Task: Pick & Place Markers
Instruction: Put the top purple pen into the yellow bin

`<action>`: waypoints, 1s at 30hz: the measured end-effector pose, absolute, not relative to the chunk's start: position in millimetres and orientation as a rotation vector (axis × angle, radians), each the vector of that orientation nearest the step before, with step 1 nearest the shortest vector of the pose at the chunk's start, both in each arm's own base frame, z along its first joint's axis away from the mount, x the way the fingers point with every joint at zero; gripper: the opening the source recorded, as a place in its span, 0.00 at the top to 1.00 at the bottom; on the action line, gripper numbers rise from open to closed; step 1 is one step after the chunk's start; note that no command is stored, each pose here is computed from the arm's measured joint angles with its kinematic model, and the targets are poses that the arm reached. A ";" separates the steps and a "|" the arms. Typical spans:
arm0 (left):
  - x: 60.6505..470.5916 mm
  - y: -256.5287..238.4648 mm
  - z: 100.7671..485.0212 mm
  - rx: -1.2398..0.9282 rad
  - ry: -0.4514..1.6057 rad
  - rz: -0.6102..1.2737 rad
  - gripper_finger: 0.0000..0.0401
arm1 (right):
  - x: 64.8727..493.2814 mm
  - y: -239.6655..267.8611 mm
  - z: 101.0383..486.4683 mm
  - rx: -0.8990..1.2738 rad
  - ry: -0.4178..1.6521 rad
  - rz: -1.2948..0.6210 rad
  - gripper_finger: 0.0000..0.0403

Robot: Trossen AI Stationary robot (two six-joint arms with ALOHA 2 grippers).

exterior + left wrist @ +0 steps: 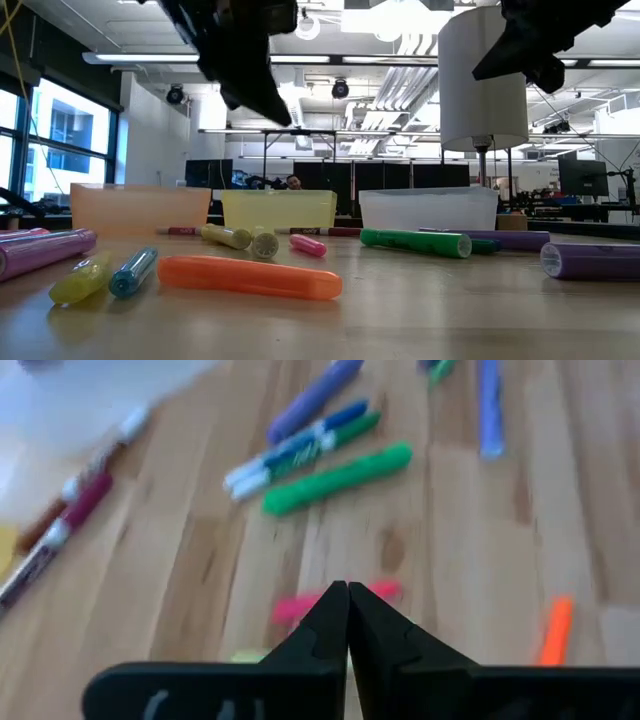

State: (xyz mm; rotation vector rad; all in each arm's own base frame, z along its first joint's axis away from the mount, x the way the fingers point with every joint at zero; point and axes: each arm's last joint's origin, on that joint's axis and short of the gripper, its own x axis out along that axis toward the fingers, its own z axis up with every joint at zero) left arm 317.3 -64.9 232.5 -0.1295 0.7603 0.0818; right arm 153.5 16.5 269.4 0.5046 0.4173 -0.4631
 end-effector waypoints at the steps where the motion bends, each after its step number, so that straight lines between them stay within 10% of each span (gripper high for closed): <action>1: 316.2 -68.4 227.3 -0.133 0.731 0.080 1.00 | 153.4 16.7 269.2 0.505 0.421 -0.459 1.00; 10: 263.8 -69.6 202.8 -0.165 0.689 -0.027 1.00 | 162.1 21.9 258.9 0.538 0.511 -0.487 1.00; 30: 150.8 -36.4 233.4 -0.165 0.441 -0.034 1.00 | 236.9 120.2 215.7 0.475 1.483 -0.467 1.00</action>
